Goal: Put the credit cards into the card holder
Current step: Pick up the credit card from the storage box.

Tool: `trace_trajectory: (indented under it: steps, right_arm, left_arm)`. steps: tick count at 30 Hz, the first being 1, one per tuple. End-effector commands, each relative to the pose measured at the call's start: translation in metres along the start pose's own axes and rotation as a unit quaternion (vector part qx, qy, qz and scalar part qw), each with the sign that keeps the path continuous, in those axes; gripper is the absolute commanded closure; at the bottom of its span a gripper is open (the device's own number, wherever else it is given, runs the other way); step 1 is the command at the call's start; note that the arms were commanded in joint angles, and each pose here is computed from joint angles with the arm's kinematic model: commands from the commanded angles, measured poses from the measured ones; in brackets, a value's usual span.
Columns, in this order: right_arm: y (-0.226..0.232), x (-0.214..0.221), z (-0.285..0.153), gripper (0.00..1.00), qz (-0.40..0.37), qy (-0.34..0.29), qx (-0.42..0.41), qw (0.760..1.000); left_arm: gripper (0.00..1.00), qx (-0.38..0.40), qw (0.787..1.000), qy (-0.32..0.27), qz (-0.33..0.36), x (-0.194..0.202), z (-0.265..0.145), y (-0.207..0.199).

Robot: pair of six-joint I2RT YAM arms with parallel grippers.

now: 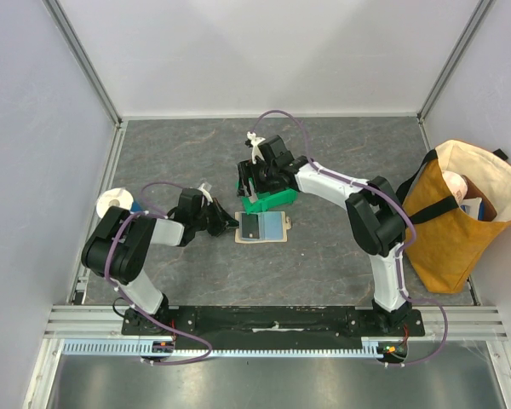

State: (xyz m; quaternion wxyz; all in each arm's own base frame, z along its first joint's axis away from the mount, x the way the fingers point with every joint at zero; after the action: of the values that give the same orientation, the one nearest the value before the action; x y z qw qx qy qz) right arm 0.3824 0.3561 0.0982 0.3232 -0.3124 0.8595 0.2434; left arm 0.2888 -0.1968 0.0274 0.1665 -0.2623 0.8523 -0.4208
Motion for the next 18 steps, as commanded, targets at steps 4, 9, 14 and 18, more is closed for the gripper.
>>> trace_trajectory:
  steps: [4, 9, 14, 18]
  right_arm:
    - [-0.007, -0.007, 0.004, 0.20, 0.006, 0.001, 0.023, 1.000]
    - [-0.001, 0.003, 0.013, 0.20, 0.012, 0.021, -0.004, 1.000]
    - [0.006, -0.002, 0.009, 0.22, 0.012, 0.016, -0.021, 1.000]
    - [0.009, -0.012, 0.000, 0.26, 0.007, 0.002, -0.023, 1.000]
  left_arm:
    - [0.98, -0.066, 0.998, -0.005, 0.005, 0.003, 0.002, 0.038]
    - [0.98, -0.067, 0.998, -0.004, 0.004, 0.003, 0.002, 0.039]
    - [0.98, -0.063, 0.998, -0.002, 0.005, 0.002, 0.003, 0.036]
    - [0.98, -0.060, 0.998, -0.003, 0.006, 0.001, 0.004, 0.034]
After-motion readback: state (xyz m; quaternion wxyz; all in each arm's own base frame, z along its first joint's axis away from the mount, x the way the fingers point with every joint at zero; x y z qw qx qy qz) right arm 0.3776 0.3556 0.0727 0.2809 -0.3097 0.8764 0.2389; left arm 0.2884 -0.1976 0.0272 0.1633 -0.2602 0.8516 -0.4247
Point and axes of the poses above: each gripper's point midway between its finger pads, its own z axis out along the fingers, its own y axis along the line the jaws close on, x = y × z, the point moved 2 cm from there along -z, back along the fingers, and after that the axes turned 14 degrees about -z, right-handed, at the moved point
